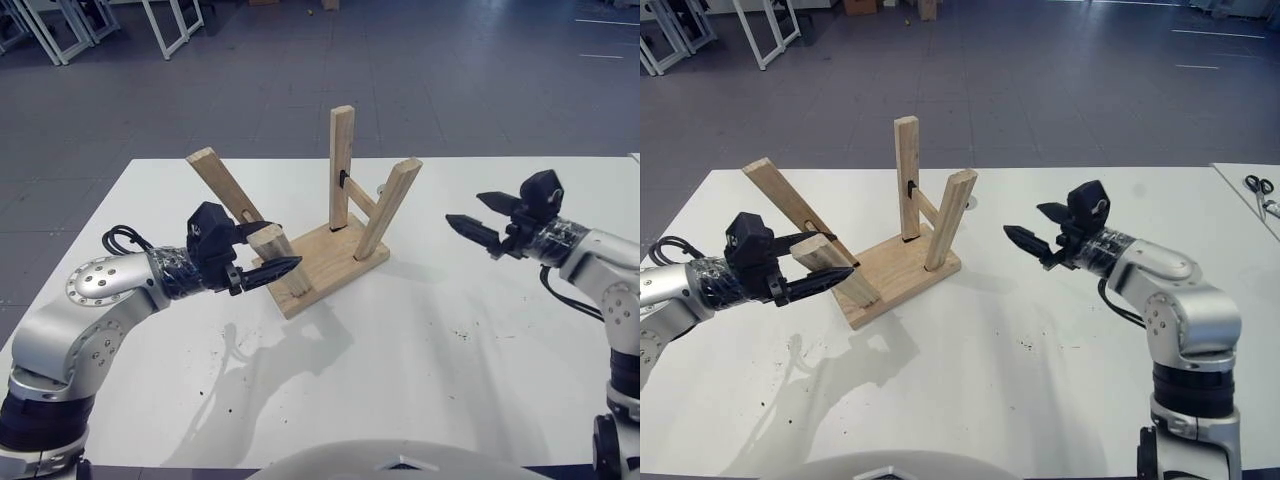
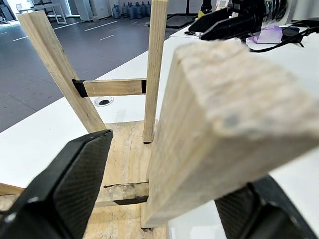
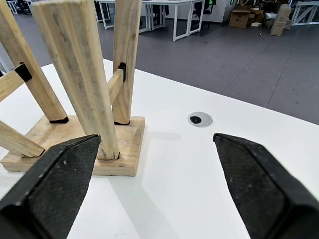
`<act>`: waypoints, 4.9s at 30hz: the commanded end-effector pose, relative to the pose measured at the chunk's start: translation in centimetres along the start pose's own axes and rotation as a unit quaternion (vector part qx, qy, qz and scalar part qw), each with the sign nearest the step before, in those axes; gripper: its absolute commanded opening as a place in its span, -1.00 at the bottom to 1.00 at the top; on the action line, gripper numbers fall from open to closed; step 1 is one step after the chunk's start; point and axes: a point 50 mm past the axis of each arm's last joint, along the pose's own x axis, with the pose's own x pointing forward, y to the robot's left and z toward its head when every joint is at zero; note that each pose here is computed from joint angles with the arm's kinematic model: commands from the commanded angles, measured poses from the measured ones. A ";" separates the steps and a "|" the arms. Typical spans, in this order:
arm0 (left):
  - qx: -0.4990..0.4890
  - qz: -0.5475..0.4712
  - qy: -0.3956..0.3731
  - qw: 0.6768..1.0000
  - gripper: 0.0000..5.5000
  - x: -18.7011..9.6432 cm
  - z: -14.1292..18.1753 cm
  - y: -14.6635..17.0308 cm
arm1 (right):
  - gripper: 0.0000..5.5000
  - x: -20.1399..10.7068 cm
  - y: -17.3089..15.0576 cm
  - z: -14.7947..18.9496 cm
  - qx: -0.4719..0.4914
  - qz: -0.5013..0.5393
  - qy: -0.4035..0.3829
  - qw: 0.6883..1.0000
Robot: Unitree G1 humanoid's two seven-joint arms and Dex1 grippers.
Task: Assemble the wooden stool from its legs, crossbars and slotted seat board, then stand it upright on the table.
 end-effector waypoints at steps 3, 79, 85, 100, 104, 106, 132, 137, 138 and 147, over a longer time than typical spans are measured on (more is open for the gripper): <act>0.024 -0.088 -0.002 0.996 -0.15 0.5 -1.4 0.4 | 0.52 -0.9 0.4 0.8 0.017 0.162 0.015 0.987; -0.443 -0.091 -0.087 0.888 0.25 -0.9 -2.6 10.0 | 0.27 4.0 -3.5 -1.7 0.386 0.247 0.098 0.883; -0.428 -0.037 -0.157 0.889 0.25 -5.8 -3.4 9.6 | 0.27 0.3 -4.0 0.7 0.371 0.256 0.006 0.893; 0.101 -0.225 0.122 0.961 0.50 -8.0 -8.3 -2.2 | 0.63 -8.2 7.7 -8.8 -0.046 0.282 0.335 0.898; 0.113 -0.227 0.085 0.964 0.50 -6.0 -8.7 -3.1 | 0.63 -6.7 10.5 -7.8 -0.088 0.316 0.287 0.900; 0.116 -0.220 0.082 0.965 0.50 -5.5 -8.8 -3.1 | 0.63 -5.9 11.2 -7.5 -0.102 0.319 0.262 0.905; 0.076 -0.251 0.050 0.964 -0.41 -1.1 -8.0 -3.9 | -0.44 -1.4 10.2 -6.2 -0.115 0.354 0.185 0.909; -0.054 -0.167 0.059 0.983 -0.52 -0.5 -7.2 -3.3 | -0.44 -0.6 10.0 -5.8 -0.078 0.310 0.181 0.930; -0.070 -0.140 0.082 0.984 -0.52 -0.3 -7.0 -3.3 | -0.44 -0.4 10.0 -5.7 -0.088 0.303 0.187 0.931; -0.334 -0.417 0.018 0.845 -0.52 -2.7 4.7 -5.6 | -0.44 -2.3 11.8 4.3 0.136 0.531 0.110 0.829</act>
